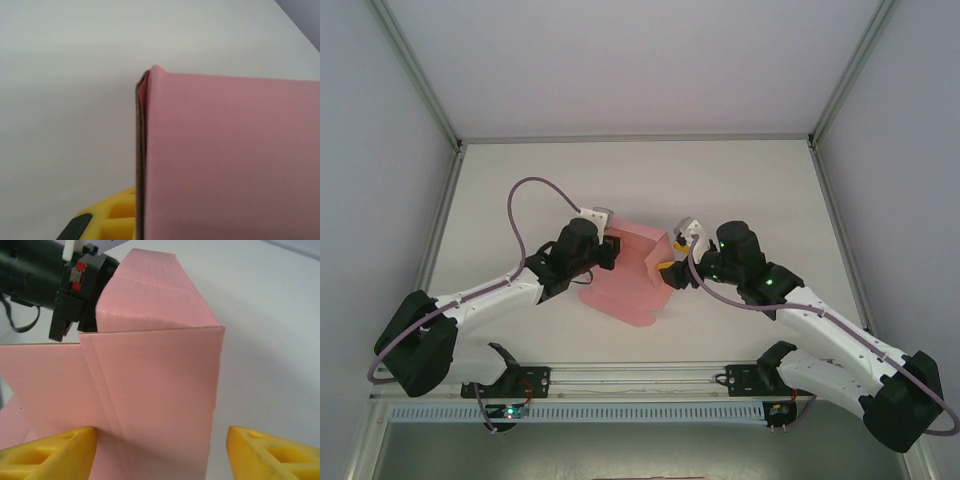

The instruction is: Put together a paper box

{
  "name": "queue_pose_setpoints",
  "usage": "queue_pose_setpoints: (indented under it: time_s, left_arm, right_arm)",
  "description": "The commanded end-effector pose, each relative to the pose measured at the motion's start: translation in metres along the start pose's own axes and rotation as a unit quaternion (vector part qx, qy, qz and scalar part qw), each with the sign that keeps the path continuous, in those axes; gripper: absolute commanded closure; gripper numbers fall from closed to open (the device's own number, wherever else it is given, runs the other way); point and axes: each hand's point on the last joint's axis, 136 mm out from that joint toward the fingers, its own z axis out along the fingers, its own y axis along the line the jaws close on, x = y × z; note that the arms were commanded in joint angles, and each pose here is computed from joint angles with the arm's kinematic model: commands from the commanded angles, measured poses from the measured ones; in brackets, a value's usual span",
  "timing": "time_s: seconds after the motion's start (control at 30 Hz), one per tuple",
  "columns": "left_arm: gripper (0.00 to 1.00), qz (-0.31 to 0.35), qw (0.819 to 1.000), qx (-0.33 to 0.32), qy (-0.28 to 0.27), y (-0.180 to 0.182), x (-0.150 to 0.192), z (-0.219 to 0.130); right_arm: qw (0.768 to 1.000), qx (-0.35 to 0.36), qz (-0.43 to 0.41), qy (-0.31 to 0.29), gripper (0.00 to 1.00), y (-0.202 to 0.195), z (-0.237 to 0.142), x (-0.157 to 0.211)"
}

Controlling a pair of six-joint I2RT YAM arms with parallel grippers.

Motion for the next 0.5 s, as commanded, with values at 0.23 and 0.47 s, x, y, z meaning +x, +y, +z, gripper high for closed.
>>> queue_pose_setpoints:
  time_s: [0.23,0.47]
  left_arm:
    - [1.0,0.002,1.0,0.019,-0.011,-0.017,-0.019,0.0]
    - [1.0,0.001,0.999,0.035,-0.006,-0.023,-0.018,0.003]
  right_arm:
    - [0.996,0.022,-0.027,-0.085,0.18,0.01,0.001,-0.03]
    - [0.996,-0.051,-0.017,-0.078,0.17,0.031,0.004,-0.034]
